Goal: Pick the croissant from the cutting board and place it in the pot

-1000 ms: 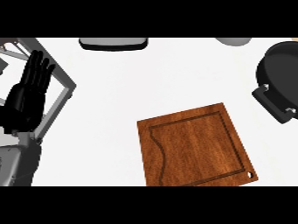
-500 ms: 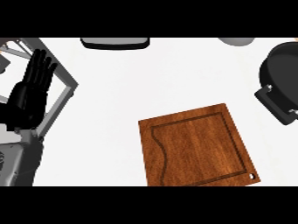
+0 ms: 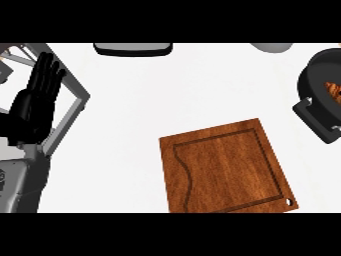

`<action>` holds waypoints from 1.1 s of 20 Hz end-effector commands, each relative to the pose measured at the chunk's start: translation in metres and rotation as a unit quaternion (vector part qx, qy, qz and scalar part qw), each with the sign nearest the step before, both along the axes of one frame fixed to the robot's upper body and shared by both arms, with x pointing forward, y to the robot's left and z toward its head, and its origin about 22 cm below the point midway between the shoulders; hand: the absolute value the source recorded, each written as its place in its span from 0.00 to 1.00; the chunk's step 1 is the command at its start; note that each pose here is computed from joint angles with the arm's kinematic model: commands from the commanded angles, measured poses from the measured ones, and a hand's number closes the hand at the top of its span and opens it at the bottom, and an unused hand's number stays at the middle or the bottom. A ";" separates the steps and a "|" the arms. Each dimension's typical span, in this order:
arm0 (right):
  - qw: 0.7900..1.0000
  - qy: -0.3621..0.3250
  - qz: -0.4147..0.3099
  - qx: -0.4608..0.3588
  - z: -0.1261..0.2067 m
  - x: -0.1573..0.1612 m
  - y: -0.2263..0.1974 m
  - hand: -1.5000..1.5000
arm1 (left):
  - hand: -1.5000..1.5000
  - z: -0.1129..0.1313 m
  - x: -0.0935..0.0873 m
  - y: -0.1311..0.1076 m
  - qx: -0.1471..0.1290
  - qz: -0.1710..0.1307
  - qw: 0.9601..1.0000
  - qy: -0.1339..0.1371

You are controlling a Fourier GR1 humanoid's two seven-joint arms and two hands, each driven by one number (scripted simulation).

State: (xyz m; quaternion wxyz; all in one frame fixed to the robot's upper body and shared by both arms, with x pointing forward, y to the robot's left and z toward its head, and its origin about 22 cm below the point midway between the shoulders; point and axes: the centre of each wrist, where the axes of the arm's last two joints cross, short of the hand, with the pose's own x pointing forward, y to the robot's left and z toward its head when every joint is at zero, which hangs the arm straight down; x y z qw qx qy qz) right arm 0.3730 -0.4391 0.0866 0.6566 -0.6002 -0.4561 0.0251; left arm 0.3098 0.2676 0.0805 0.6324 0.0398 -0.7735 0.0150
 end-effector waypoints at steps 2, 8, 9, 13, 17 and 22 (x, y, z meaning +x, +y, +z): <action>0.994 -0.111 0.013 0.011 0.006 -0.002 -0.003 0.00 | 0.50 0.008 0.003 -0.007 -0.002 0.001 1.000 0.006; 0.969 -0.221 -0.037 0.106 0.033 0.007 0.000 0.00 | 0.50 -0.002 -0.002 0.002 -0.001 0.009 1.000 0.002; 0.966 -0.234 -0.048 0.101 0.030 -0.005 -0.015 0.00 | 0.50 0.004 -0.002 0.003 0.004 0.008 1.000 0.003; 0.952 -0.281 -0.052 0.109 0.018 -0.034 -0.040 0.00 | 0.50 -0.027 -0.016 -0.003 0.002 0.018 1.000 0.006; 0.944 -0.309 -0.057 0.099 0.010 -0.064 -0.057 0.00 | 0.50 0.000 -0.007 0.004 -0.004 0.012 1.000 0.006; 0.931 -0.347 -0.060 0.100 0.005 -0.111 -0.079 0.00 | 0.50 -0.002 -0.016 0.021 0.002 0.011 1.000 0.007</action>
